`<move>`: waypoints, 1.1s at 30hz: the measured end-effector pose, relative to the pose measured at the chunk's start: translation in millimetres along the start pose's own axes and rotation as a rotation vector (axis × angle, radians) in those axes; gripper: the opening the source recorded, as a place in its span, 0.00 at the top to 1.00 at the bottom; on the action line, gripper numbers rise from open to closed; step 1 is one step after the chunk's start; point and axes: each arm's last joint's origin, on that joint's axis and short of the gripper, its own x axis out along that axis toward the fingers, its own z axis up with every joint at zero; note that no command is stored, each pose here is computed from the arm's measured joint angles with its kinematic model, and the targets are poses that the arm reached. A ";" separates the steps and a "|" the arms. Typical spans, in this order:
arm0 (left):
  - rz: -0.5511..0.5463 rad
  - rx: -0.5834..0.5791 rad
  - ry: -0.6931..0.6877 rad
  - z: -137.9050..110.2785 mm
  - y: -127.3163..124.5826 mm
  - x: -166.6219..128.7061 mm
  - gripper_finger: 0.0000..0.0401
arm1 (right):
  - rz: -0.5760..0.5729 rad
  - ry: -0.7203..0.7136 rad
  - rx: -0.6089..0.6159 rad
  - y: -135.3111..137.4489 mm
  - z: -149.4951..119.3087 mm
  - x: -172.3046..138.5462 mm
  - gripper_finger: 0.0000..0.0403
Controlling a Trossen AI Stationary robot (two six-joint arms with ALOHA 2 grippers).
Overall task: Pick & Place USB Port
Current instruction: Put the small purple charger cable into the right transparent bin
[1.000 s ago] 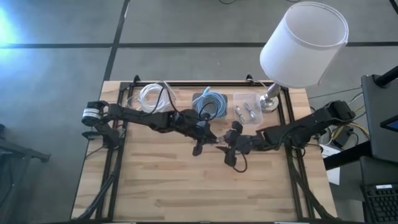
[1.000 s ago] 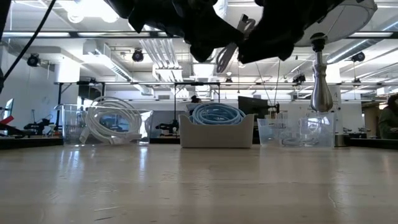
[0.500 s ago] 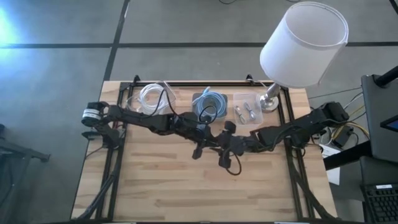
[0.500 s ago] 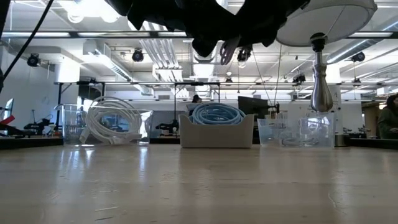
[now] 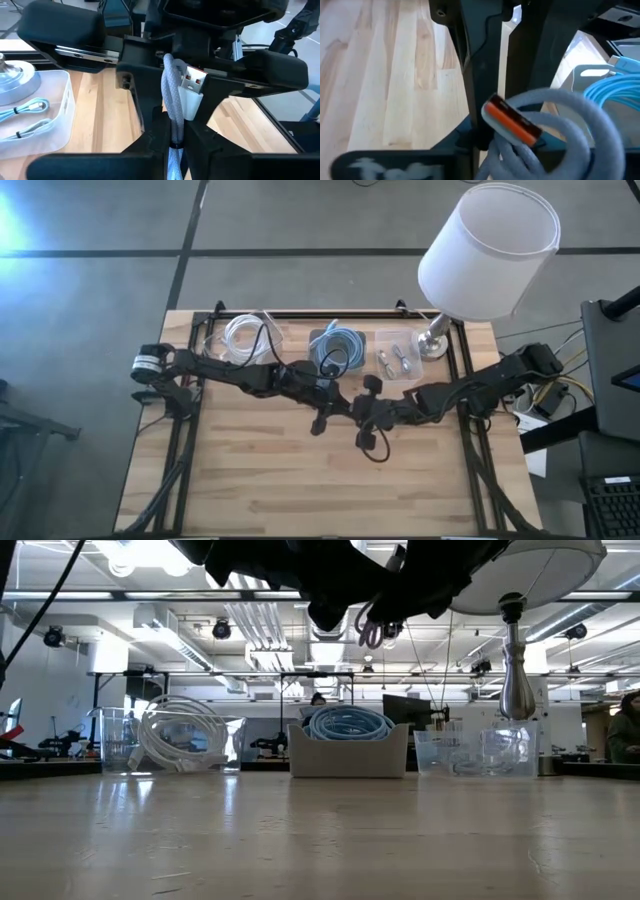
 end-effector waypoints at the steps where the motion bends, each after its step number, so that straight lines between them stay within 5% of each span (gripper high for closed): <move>1: 0.001 0.000 0.001 0.1 0.0 -0.2 0.89 | -0.001 0.003 0.000 -0.3 -0.1 -0.6 0.88; 19: 0.037 -0.015 0.052 -4.1 1.4 -0.7 0.88 | -0.017 0.067 0.070 -4.2 -5.5 -6.8 0.93; 33: 0.186 0.009 0.190 -18.9 5.4 -1.9 0.72 | -0.069 0.195 0.173 -7.8 -19.2 -15.1 0.93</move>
